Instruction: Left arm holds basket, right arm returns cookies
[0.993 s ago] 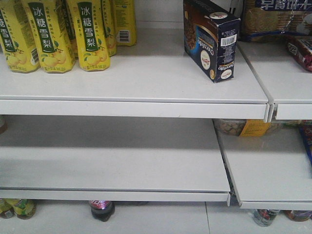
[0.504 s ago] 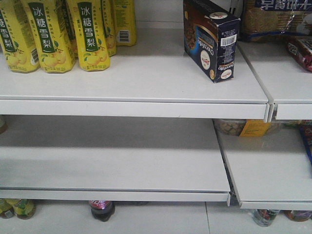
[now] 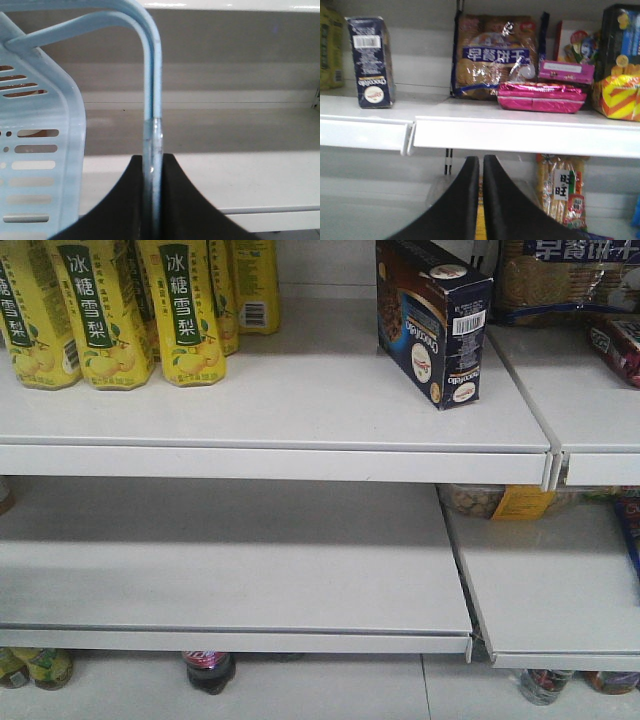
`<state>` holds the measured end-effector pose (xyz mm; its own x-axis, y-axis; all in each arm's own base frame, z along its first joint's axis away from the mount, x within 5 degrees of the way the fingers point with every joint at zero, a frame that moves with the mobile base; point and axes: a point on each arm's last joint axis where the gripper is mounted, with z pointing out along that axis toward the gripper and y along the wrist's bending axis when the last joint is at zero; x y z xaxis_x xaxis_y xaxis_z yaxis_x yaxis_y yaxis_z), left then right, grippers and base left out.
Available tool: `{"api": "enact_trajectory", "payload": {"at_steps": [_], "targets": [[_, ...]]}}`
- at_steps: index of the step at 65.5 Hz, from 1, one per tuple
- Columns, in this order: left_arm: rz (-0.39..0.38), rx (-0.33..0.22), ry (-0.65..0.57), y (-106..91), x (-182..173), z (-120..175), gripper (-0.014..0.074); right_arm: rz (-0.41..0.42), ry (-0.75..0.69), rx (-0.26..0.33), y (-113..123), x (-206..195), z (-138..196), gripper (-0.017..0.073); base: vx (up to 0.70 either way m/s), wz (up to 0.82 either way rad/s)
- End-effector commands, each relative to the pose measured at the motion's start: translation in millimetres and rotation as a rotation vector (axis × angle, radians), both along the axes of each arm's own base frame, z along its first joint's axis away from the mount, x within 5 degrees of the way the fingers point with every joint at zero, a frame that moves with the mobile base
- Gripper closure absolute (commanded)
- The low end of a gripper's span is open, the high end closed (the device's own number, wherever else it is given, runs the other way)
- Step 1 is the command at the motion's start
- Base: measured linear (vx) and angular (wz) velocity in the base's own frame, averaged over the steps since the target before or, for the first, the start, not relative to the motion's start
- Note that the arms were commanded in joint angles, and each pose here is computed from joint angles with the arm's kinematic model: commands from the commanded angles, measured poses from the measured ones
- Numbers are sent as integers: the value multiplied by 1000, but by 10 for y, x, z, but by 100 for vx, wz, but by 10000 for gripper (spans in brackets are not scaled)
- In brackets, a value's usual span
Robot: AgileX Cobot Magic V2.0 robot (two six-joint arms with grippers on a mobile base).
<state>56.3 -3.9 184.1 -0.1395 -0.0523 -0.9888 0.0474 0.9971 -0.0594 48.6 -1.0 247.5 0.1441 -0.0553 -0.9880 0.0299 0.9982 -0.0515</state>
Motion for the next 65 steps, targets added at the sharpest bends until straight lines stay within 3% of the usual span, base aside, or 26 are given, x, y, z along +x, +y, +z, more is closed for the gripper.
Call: {"api": "enact_trajectory", "payload": {"at_steps": [1, 15, 18, 24, 40, 65], "targets": [[9, 29, -147, 11, -18, 201, 596, -34, -69, 10, -20, 16, 24, 570, 0, 0], [9, 29, -147, 11, -18, 201, 596, -35, -66, 32, -29, 86, -350, 570, 0, 0], [9, 29, -147, 11, -18, 201, 596, -34, -40, 36, -28, 90, -367, 570, 0, 0], [9, 29, -147, 11, -18, 201, 596, -38, -50, -21, -22, 74, -363, 570, 0, 0], [9, 29, -147, 11, -18, 201, 596, -36, 80, 8, -23, 76, -487, 570, 0, 0], [9, 29, -147, 11, -18, 201, 596, -35, 87, 18, -23, 76, -494, 570, 0, 0]]}}
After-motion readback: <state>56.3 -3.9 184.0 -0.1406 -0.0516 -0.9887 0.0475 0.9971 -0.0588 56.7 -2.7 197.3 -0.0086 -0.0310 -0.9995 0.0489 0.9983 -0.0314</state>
